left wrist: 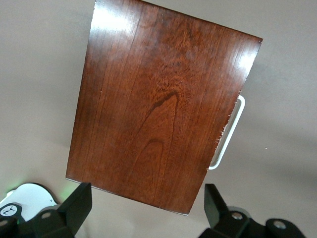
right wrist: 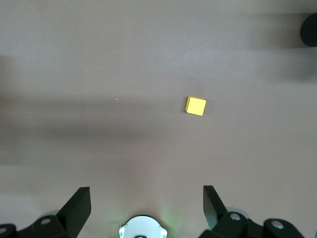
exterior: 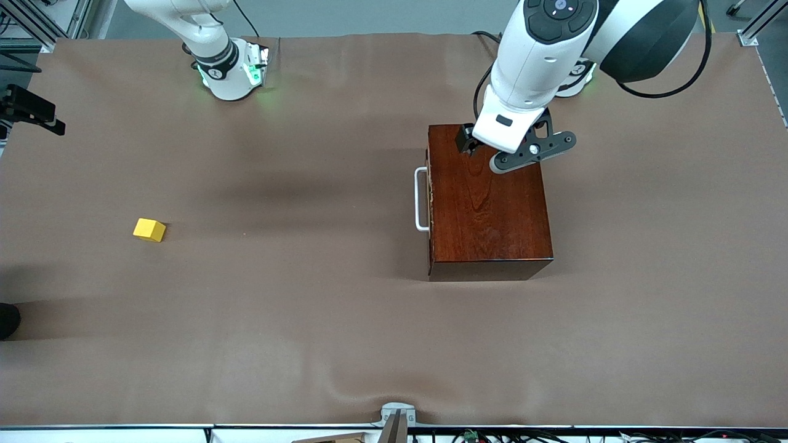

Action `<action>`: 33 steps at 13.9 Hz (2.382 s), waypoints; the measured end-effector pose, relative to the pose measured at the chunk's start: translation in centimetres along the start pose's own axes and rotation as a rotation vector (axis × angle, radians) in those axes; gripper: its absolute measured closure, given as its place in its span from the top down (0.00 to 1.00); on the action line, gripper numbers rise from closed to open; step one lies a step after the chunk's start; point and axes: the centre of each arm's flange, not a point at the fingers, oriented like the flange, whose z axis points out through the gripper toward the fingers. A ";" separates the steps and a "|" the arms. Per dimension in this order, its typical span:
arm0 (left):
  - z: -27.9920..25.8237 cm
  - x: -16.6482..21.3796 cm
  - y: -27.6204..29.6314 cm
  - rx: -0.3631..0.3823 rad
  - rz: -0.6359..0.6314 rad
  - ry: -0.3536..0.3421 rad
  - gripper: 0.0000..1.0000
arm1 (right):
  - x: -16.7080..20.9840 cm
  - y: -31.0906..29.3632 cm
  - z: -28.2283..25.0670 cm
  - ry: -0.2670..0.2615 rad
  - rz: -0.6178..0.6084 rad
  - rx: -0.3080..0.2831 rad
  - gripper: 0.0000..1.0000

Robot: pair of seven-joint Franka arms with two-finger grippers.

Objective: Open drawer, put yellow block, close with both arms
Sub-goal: 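Lower the left gripper beside the box to the white drawer handle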

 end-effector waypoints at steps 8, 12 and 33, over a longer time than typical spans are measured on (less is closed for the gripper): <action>1.0 -1.8 2.8 -0.018 -0.003 0.017 1.00 | 0.0 0.0 0.0 0.000 0.001 0.000 1.00; 4.6 -4.9 8.3 0.006 -0.037 0.068 1.00 | 0.0 0.1 0.0 0.000 0.001 0.000 1.00; 21.3 -7.5 20.9 0.168 0.355 0.177 1.00 | -0.1 0.6 0.0 -0.003 0.011 0.002 1.00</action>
